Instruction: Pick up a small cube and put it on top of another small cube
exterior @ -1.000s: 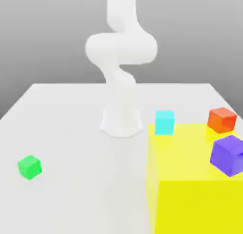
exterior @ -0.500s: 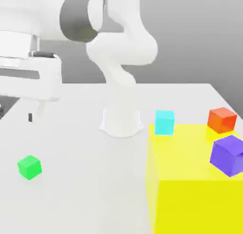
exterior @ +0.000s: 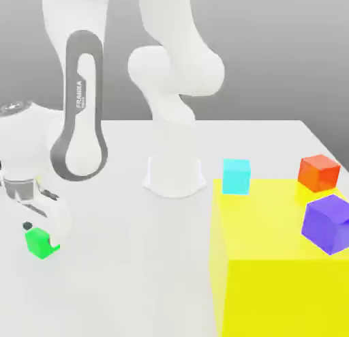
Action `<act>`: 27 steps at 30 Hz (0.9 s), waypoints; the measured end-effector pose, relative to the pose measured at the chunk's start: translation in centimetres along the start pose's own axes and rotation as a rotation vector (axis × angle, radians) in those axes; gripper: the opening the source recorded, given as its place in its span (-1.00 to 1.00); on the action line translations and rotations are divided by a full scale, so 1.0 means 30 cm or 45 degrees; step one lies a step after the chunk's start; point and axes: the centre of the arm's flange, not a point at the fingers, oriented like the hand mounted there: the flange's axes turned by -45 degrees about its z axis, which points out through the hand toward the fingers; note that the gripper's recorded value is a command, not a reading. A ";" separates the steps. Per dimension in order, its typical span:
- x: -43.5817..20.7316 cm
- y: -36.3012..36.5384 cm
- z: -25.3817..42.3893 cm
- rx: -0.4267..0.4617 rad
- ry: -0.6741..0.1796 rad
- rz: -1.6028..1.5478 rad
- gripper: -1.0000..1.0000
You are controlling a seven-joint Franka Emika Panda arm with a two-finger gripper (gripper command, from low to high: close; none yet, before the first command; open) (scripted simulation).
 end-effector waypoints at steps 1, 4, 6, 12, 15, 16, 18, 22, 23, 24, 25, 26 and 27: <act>0.000 0.000 0.000 0.000 0.000 0.000 -1.00; 0.000 0.000 0.000 0.001 -0.002 0.000 -1.00; 0.000 0.000 -0.004 0.000 -0.001 0.000 -1.00; 0.003 -0.005 -0.189 0.003 0.000 -0.003 -1.00; 0.066 -0.284 -0.298 0.046 0.002 -0.187 -1.00; 0.075 -0.398 -0.339 0.061 0.002 -0.260 -1.00; 0.066 -0.609 -0.426 0.085 -0.001 -0.388 -1.00; -0.025 -0.940 -0.607 0.112 -0.011 -0.577 -1.00; -0.064 -1.013 -0.646 0.114 -0.013 -0.626 -1.00; -0.109 -1.084 -0.685 0.114 -0.016 -0.676 -1.00; -0.159 -1.151 -0.722 0.112 -0.018 -0.726 -1.00; -0.214 -1.214 -0.759 0.109 -0.020 -0.776 -1.00; -0.275 -1.275 -0.796 0.105 -0.021 -0.827 -1.00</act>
